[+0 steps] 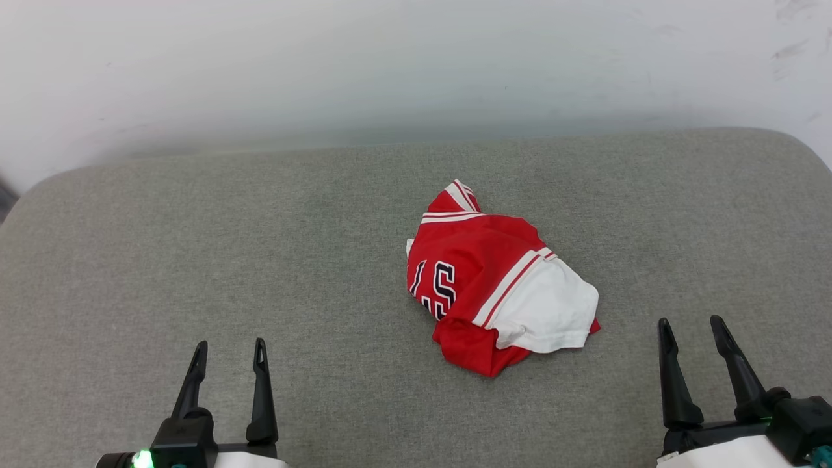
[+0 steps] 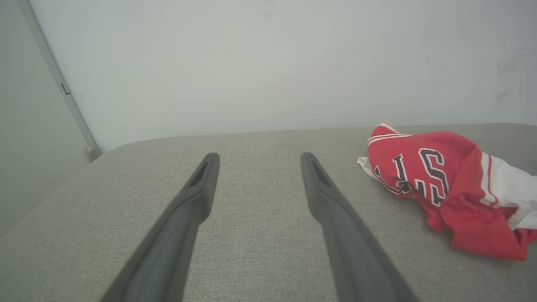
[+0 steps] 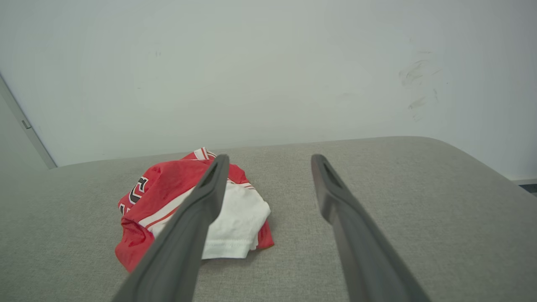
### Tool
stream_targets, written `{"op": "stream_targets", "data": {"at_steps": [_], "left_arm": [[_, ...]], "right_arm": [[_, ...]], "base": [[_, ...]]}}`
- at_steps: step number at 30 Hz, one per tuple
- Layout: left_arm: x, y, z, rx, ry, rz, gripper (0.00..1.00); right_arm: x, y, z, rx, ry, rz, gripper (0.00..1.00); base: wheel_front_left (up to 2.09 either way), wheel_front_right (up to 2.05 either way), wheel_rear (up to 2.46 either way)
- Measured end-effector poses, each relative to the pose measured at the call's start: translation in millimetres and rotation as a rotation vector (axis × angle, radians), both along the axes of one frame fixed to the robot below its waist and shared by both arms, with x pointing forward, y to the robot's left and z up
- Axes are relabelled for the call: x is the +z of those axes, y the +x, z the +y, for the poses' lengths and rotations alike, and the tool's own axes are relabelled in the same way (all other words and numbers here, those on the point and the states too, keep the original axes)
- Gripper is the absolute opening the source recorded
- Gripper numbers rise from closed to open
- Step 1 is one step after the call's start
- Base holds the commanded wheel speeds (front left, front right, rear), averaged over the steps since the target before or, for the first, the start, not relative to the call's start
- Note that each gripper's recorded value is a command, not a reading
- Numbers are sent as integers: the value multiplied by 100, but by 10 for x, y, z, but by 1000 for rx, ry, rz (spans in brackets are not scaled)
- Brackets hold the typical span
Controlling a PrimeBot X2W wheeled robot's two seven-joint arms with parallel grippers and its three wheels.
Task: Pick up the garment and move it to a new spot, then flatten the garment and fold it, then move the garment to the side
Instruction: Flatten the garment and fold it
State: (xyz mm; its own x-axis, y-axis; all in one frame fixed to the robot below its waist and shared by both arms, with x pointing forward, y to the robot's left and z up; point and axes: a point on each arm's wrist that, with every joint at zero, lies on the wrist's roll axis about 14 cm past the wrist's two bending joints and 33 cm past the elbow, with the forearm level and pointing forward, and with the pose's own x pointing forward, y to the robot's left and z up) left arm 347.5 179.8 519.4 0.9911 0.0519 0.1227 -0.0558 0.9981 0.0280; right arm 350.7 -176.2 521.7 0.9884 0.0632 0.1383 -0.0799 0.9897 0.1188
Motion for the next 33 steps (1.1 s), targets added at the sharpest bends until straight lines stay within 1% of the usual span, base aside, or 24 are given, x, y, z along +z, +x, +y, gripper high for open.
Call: {"op": "stream_targets", "data": {"at_steps": [9,12,16,22,24,28,30,33], "left_arm": [[-25,-15,5,1,0,7,100],[-27,-18,12,5,0,8,100],[-33,6,10,8,0,10,100],[-61,92,-24,0,-2,17,100],[-67,126,-28,-1,0,18,100],[-83,177,-28,-1,-1,22,100],[-96,189,-19,3,-1,26,100],[-117,206,-9,5,-2,32,100]], "right_arm": [[8,0,-11,-3,-1,-2,100],[82,33,-26,-7,-9,-26,100],[339,200,-54,-16,-37,-106,100],[1005,560,-35,-19,-99,-305,100],[1187,682,6,10,-136,-355,100],[1355,935,142,100,-246,-391,100],[1290,1074,218,155,-305,-361,100],[1064,1293,322,240,-383,-243,100]], "base": [[0,0,0],[0,0,0],[0,0,0],[0,0,0],[0,0,0],[0,0,0],[0,0,0],[0,0,0]]}}
